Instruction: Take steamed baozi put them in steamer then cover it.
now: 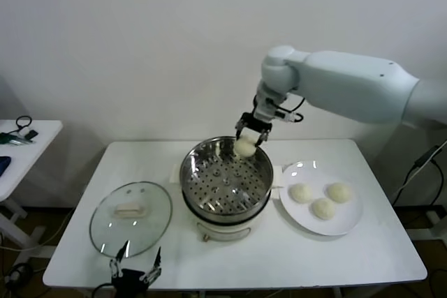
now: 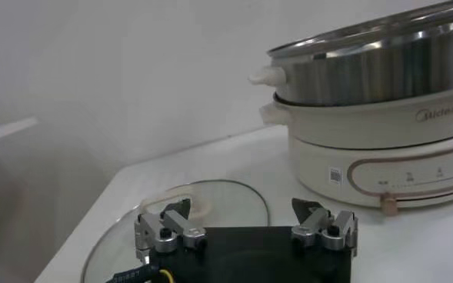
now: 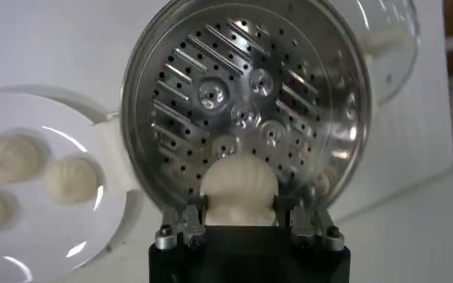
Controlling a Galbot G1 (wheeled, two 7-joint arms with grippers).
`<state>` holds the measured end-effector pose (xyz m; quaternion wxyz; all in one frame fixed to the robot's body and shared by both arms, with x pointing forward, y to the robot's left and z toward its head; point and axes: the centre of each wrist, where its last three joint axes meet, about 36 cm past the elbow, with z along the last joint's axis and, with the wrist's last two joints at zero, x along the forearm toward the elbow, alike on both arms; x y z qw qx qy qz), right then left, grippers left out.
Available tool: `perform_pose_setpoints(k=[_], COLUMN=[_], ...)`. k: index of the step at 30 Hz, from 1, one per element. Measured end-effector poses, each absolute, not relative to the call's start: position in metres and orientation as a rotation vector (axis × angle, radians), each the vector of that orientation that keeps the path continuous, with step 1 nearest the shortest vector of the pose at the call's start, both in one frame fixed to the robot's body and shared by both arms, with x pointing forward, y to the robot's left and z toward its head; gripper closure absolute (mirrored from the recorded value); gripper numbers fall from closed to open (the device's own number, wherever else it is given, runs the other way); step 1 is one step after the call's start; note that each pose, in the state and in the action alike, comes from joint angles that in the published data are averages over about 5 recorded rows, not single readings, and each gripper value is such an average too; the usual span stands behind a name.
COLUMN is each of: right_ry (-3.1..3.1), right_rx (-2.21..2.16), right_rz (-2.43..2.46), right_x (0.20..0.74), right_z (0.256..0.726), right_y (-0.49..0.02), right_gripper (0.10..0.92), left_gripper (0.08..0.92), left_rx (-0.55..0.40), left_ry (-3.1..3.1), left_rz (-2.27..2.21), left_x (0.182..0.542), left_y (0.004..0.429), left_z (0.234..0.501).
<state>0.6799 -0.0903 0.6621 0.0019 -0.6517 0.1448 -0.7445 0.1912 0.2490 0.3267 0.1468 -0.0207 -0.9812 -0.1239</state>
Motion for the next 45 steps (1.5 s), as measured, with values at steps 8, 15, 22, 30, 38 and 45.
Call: perform_pose_setpoints(k=[8, 15, 22, 30, 38, 45], right_ry=[0.344, 0.333, 0.362, 0.535, 1.094, 1.706], right_rx=[-1.979, -1.966, -2.003, -2.076, -2.206, -2.264], right_rz=[-2.326, -2.320, -2.296, -2.283, -2.376, -2.380], right_x=[0.694, 0.706, 0.712, 0.719, 0.717, 0.694], right_z=[0.618, 0.599, 0.598, 0.653, 0.706, 0.678], right_y=[-0.065, -0.054, -0.054, -0.081, -0.180, -0.276], right_gripper=[0.428, 0.406, 0.234, 0.200, 0.200, 0.200], left_gripper=[0.177, 0.177, 0.177, 0.177, 0.177, 0.177], left_rx=[-0.055, -0.047, -0.043, -0.051, -0.055, -0.042], left_ry=[-2.830, -2.836, -2.840, -2.842, -2.844, -2.857], left_rz=[-0.357, -0.358, -0.356, -0.358, -0.359, -0.368], left_x=[0.189, 0.190, 0.190, 0.190, 0.190, 0.193], left_y=[0.249, 0.250, 0.250, 0.249, 0.248, 0.252], left_z=[0.330, 0.332, 0.334, 0.336, 0.336, 0.338])
